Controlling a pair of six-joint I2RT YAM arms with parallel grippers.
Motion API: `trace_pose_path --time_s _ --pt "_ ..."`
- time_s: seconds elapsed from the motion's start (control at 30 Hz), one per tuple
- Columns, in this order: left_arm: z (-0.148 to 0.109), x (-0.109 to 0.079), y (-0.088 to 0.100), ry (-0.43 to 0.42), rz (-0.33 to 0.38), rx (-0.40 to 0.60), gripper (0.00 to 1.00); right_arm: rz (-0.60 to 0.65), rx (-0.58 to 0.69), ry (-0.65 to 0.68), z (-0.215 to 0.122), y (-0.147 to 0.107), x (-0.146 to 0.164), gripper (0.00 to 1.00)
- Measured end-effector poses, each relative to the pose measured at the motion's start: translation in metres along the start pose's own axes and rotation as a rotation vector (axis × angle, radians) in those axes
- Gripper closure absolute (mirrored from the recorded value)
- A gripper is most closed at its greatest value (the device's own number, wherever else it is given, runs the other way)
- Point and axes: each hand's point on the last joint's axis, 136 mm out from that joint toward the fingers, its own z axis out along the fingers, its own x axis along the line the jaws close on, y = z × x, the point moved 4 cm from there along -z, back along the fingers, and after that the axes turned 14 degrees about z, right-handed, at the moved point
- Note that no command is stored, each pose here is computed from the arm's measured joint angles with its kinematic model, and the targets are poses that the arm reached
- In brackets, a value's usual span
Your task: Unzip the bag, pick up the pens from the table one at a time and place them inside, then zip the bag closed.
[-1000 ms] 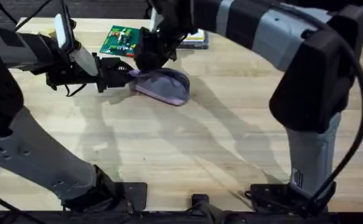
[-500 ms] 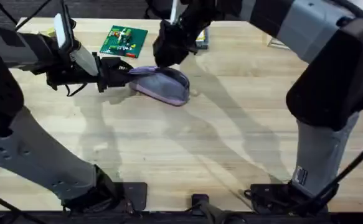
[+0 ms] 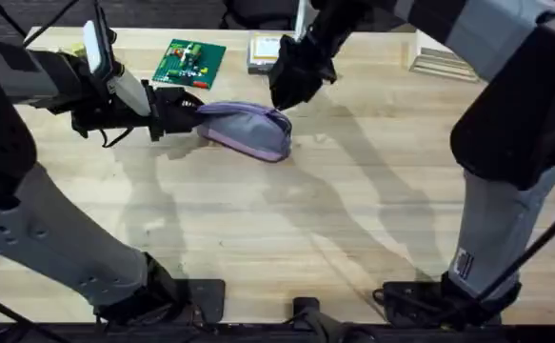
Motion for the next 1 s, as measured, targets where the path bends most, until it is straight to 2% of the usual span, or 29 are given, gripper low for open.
trace_pose_path --time_s 0.4,0.7,1.0 --pt "0.000 -0.008 0.003 -0.026 -0.065 -0.009 0.959 0.075 0.046 -0.114 -0.017 0.004 -0.047 0.968" --pt "0.001 -0.019 0.008 -0.061 -0.149 -0.021 0.959 0.058 0.000 -0.175 -0.019 0.010 -0.055 0.968" --pt "0.002 -0.020 0.009 -0.067 -0.155 -0.023 0.959 0.044 -0.061 -0.211 -0.008 0.021 -0.064 0.968"
